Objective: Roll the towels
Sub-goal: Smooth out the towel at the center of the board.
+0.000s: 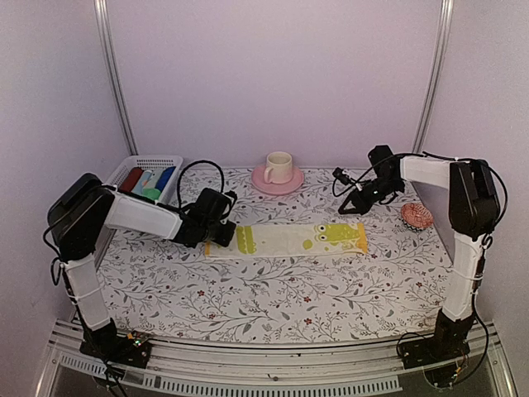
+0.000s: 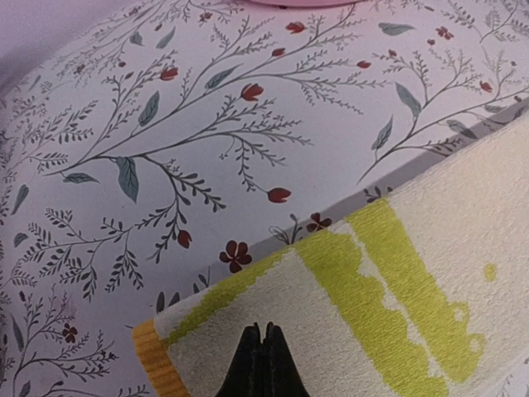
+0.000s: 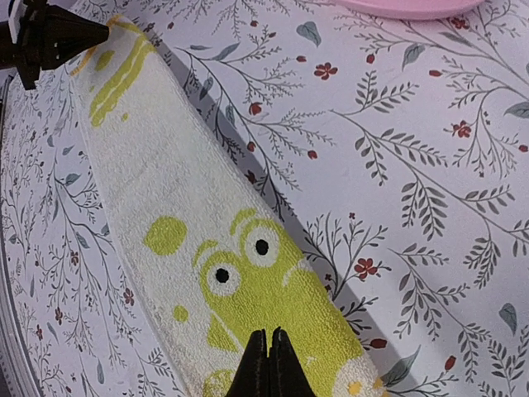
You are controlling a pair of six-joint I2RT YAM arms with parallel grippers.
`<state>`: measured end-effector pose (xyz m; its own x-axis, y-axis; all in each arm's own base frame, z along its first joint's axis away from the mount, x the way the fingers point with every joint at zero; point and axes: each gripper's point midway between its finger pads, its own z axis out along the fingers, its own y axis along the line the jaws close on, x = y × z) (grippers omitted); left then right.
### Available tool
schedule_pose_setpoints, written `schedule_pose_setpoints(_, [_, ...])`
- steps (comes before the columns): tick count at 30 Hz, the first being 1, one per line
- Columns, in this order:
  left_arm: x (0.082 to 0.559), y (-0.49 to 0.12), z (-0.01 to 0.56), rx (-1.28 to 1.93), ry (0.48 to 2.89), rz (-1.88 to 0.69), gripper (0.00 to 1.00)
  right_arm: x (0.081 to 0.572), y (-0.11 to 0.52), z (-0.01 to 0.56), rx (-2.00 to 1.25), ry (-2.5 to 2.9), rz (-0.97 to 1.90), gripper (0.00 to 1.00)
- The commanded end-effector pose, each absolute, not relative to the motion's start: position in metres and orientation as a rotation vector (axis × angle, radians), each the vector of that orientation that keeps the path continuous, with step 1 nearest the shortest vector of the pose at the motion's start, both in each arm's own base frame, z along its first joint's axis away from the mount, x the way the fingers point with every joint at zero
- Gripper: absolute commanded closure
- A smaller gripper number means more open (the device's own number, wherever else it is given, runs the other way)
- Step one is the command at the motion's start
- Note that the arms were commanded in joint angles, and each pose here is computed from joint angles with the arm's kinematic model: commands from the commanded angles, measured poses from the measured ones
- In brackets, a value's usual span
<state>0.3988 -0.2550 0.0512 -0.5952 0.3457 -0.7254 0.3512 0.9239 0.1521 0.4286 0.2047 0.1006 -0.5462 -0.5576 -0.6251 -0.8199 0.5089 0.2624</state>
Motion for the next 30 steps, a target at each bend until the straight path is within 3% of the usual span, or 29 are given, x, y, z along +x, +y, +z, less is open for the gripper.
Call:
schedule_pose_setpoints(1, [0.410, -0.242, 0.035, 0.452, 2.295, 0.014, 1.00, 0.424, 0.195, 0.057, -1.083, 2.396, 0.798, 0.98])
schedule_pose_setpoints(14, [0.413, -0.214, -0.023, 0.449, 2.431, 0.183, 1.00, 0.439, 0.166, 0.006, -0.969, 2.569, 0.646, 0.98])
schedule_pose_setpoints(24, [0.412, -0.202, 0.002, 0.391, 2.411, 0.190, 1.00, 0.448, 0.159, 0.051, -1.028, 2.459, 0.508, 0.96])
schedule_pose_setpoints(30, [0.414, -0.200, 0.033, 0.349, 2.358, 0.161, 0.77, 0.437, 0.166, 0.079, -1.072, 2.389, 0.568, 0.96])
